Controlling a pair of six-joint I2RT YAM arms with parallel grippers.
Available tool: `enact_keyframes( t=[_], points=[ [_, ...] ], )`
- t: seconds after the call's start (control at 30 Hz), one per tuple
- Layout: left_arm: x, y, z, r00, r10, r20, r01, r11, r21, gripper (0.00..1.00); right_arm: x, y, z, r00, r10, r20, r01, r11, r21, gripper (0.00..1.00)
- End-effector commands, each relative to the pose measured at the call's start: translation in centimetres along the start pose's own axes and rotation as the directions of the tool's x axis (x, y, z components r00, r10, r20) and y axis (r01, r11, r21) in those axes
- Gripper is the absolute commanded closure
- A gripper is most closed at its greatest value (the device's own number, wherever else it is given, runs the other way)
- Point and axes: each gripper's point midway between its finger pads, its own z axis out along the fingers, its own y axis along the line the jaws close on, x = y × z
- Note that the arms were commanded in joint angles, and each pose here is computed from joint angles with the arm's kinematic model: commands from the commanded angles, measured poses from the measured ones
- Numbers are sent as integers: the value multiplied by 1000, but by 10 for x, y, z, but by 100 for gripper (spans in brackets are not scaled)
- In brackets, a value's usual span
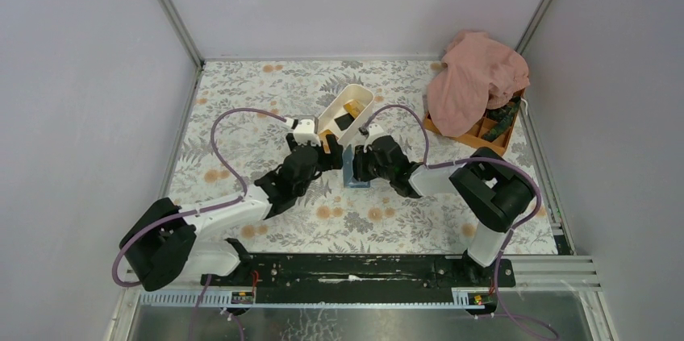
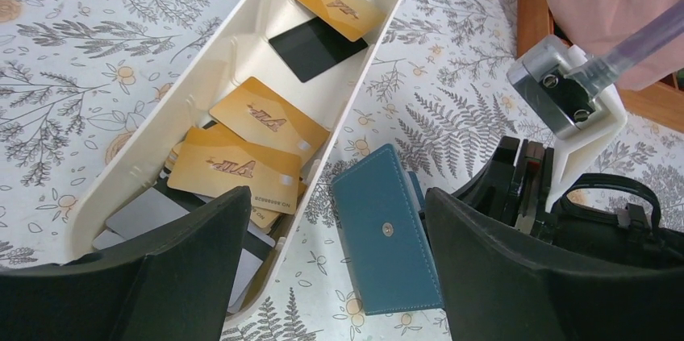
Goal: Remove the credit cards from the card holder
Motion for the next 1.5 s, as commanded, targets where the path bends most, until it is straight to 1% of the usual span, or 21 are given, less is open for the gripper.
enact_keyframes(
  t=[0.0, 0.23, 0.33, 0.43, 0.6, 0.7, 0.9, 0.93, 1.1, 1.3, 1.47],
  points=[
    [-26, 4, -2, 991, -67, 117, 69, 997, -17, 14, 9, -1, 3, 1000, 9, -23, -8, 1000, 8, 78],
    [-24, 6, -1, 991, -68, 117, 72, 997, -33, 14, 0, 2, -11, 1000, 7, 11, -7, 1000, 12, 79],
    [-24, 7, -1, 991, -67, 116, 71, 997, -34, 14, -3, 11, -19, 1000, 14, 16, -14, 999, -31, 79],
    [-23, 7, 0, 991, -66, 113, 70, 997, -36, 14, -21, 29, -31, 998, 23, 57, -17, 996, -91, 78],
    [-23, 7, 0, 992, -66, 111, 70, 997, -37, 15, -32, 44, -35, 998, -1, 70, 9, 992, -124, 78],
    [-28, 9, -4, 988, -77, 132, 83, 996, -42, 15, -35, 53, -33, 997, -29, 71, 38, 991, -130, 78],
    [-42, 19, -18, 972, -119, 203, 132, 990, -52, 16, -25, 67, -18, 998, -40, 38, 45, 986, -159, 77],
    [-44, 20, -20, 970, -123, 211, 137, 989, -52, 17, -18, 68, -12, 999, -44, 20, 46, 987, -155, 77],
    [-47, 22, -23, 966, -127, 227, 143, 988, -54, 17, -4, 82, 5, 998, -55, -13, 52, 985, -162, 77],
    [-46, 22, -22, 967, -125, 223, 140, 988, -56, 18, 23, 64, 12, 999, -6, -52, 0, 994, -109, 77],
    [-44, 21, -21, 969, -122, 214, 137, 989, -53, 18, 33, 43, -10, 999, -5, -52, 4, 1000, -23, 79]
  ],
)
